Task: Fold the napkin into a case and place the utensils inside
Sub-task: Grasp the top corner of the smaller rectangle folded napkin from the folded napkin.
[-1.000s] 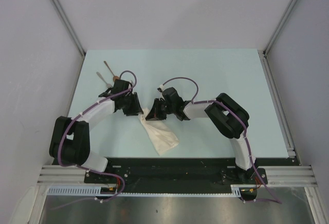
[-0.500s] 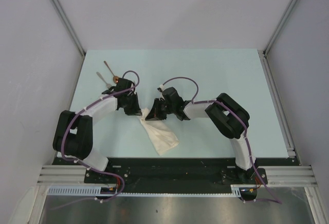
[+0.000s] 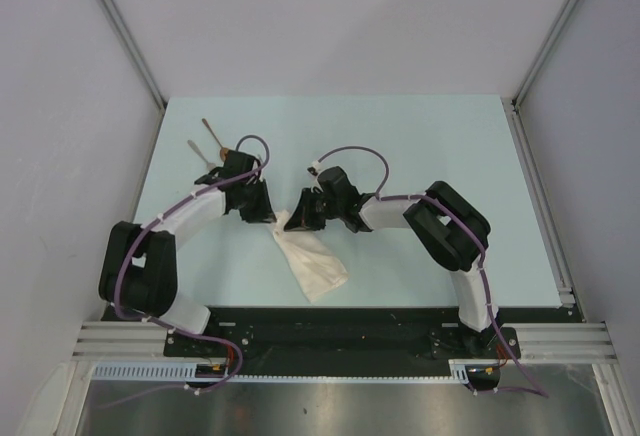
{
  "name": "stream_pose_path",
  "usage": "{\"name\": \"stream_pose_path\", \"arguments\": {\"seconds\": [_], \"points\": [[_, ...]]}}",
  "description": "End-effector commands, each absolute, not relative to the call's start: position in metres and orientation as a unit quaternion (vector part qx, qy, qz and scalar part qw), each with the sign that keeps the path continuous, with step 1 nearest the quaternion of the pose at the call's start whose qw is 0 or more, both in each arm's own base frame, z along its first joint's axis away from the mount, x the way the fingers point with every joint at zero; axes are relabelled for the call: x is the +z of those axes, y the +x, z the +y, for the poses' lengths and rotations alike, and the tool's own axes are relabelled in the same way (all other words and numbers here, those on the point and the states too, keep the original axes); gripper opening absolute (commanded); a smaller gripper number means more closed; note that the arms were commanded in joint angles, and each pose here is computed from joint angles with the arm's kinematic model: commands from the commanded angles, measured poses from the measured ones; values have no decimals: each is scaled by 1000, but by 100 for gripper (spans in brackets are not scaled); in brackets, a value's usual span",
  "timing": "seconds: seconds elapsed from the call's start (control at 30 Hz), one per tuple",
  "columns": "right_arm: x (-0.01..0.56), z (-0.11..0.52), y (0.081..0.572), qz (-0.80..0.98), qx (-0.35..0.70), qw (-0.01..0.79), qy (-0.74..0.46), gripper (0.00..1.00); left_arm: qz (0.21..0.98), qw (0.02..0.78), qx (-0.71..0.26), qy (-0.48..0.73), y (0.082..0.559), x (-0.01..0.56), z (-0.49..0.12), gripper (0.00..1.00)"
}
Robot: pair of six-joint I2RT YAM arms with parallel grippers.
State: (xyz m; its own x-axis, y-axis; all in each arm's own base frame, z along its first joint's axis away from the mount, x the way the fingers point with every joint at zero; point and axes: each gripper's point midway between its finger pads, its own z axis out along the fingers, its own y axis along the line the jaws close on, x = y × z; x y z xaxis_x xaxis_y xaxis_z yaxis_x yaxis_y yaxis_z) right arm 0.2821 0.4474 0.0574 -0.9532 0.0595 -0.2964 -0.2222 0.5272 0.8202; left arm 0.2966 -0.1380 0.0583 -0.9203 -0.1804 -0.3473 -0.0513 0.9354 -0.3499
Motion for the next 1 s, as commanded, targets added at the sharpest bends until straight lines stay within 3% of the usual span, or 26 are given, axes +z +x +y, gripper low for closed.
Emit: {"name": "stream_pose_path", "arguments": {"seconds": [0.0,0.17,0.33,0.73,0.87,0.97], "points": [[82,447,285,848,499,169,-59,6,957,225,-176,-56,301,82,-139,20],[82,447,286,847,501,169,-59,5,957,229,-167,-59,296,85,-133,23],[83,447,286,846,502,170,-58,5,962,214,-159,-60,297,74,-133,13],[82,448,288,845,503,170,-56,6,967,181,-170,-49,292,51,-145,18],[81,449,286,846,502,169,-58,5,965,188,-175,-45,294,55,-148,26],[82,450,287,845,505,170,-58,5,968,179,-171,-46,294,49,-148,24]]}}
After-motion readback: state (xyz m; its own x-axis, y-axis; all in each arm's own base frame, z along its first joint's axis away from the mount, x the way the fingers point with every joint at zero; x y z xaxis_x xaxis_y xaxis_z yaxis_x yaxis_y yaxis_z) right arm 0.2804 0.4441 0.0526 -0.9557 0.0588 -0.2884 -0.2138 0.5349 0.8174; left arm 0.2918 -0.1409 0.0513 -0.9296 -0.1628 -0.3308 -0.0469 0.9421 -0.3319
